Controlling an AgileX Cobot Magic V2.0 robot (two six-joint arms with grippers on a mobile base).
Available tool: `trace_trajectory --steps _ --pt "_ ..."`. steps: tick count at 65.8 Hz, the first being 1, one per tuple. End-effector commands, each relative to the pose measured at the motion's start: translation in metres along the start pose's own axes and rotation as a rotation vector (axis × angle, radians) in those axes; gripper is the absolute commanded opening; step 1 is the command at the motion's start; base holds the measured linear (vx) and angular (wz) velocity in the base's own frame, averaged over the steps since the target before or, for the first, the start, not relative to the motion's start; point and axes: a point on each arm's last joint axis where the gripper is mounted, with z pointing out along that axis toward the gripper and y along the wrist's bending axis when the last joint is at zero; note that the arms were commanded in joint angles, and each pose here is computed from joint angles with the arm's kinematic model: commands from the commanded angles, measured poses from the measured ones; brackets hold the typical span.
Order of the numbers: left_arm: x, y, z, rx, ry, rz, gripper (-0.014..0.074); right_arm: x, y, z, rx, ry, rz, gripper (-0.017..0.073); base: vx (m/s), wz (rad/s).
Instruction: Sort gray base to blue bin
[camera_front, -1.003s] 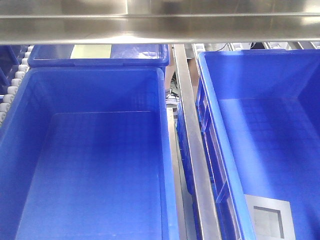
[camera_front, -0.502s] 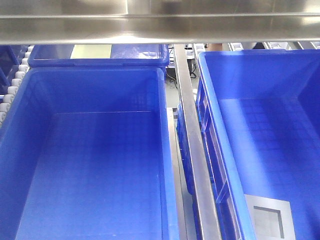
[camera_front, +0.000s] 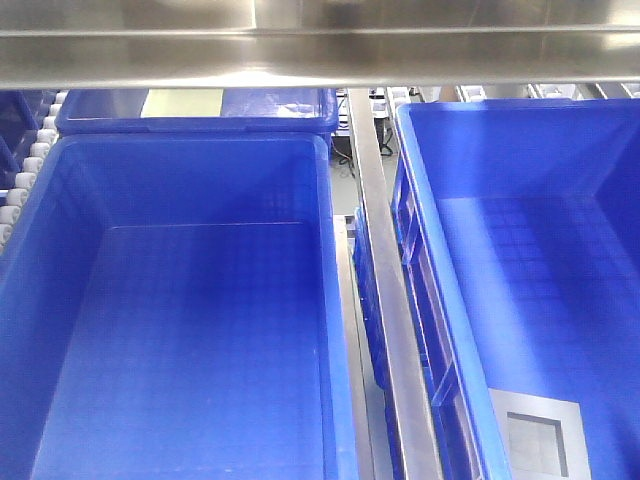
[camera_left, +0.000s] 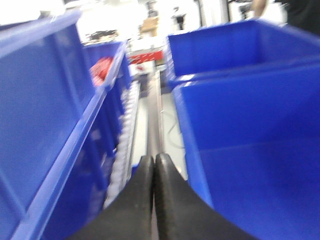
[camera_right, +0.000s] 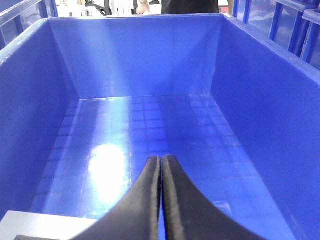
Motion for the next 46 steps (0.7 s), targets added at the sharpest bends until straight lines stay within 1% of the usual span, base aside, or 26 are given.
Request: trace_trajectory --steps 1,10,19,34,46 --pt "0.001 0.0 0.003 -0.017 -0.105 -0.002 -0.0006 -0.002 0.0 0.001 0.003 -0.031 -0.014 -0.0005 0.0 0.0" --pt "0.026 -0.002 0.01 -0.011 -0.064 -0.002 -0.0006 -0.002 0.0 0.001 0.003 -0.031 -0.014 -0.0005 0.0 0.0" --pt "0.04 -0.004 0.014 -0.009 -0.065 -0.001 -0.0006 -0.002 0.0 0.001 0.003 -0.031 -0.014 -0.0005 0.0 0.0" --pt "0.037 -0.004 0.014 -0.011 -0.119 -0.002 -0.0006 -0.002 0.0 0.001 0.003 -0.031 -0.014 -0.0005 0.0 0.0" --pt "0.038 -0.004 0.014 -0.01 -0.11 -0.002 -0.0006 -0.002 0.0 0.001 0.003 -0.031 -0.014 -0.0005 0.0 0.0"
